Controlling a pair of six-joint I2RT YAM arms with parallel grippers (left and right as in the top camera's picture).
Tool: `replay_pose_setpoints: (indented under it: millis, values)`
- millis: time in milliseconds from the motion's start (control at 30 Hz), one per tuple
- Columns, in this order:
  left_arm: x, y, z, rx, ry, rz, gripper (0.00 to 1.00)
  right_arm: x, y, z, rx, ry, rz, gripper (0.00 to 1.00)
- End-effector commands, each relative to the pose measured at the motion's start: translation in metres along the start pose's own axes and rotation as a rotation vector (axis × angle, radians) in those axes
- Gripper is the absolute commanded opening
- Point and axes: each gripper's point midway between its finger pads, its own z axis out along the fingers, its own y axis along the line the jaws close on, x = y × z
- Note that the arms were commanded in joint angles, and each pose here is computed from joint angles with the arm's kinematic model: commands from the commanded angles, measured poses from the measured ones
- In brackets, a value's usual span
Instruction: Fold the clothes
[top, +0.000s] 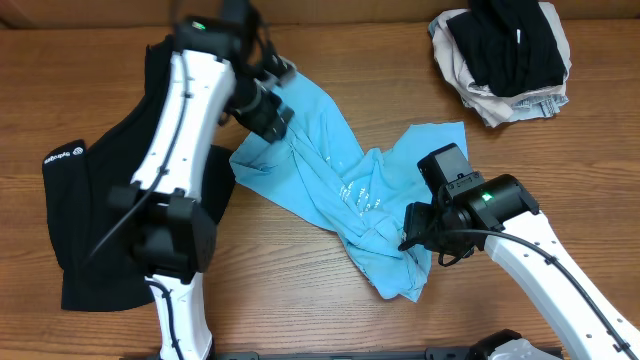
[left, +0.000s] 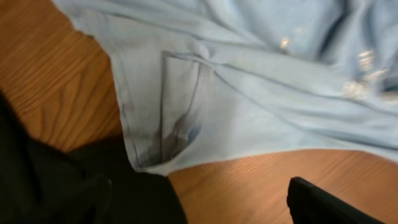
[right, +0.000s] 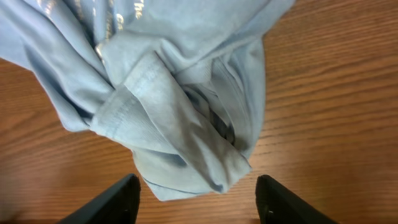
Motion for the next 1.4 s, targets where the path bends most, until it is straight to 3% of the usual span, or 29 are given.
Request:
replay_pose_setpoints:
  millis: [0, 200, 400, 600, 800, 1033, 1167, 1267, 1367]
  values:
    - [0.028, 0.02, 0.04, -0.106, 0.137, 0.043, 0.9, -0.004, 0.0, -0.003, -0.018, -0.023, -0.008, 0.69]
    - [0.04, 0.025, 0.084, -0.105, 0.148, 0.042, 0.87, -0.014, -0.007, -0.004, -0.022, -0.044, 0.008, 0.71]
    - [0.046, -0.004, 0.104, 0.029, 0.143, 0.179, 0.8, -0.024, -0.014, -0.006, -0.025, -0.064, 0.032, 0.71]
    - [0.059, -0.001, 0.126, 0.001, 0.169, 0.183, 0.77, -0.028, -0.017, -0.006, -0.027, -0.076, 0.036, 0.72]
    - [0.053, 0.002, 0.131, -0.016, 0.139, 0.163, 0.66, -0.034, -0.014, -0.007, -0.042, -0.102, 0.033, 0.72]
    - [0.044, 0.006, 0.137, -0.039, 0.094, 0.156, 0.45, -0.037, -0.013, -0.007, -0.042, -0.112, 0.032, 0.72]
    - [0.054, 0.003, 0.146, -0.03, 0.114, 0.143, 0.44, -0.037, -0.013, -0.007, -0.044, -0.115, 0.013, 0.72]
    - [0.059, 0.006, 0.148, -0.048, 0.132, 0.134, 0.34, -0.039, -0.012, -0.007, -0.046, -0.121, 0.012, 0.72]
    - [0.055, 0.017, 0.145, -0.111, 0.125, 0.074, 0.04, -0.041, -0.011, -0.008, -0.051, -0.129, 0.011, 0.72]
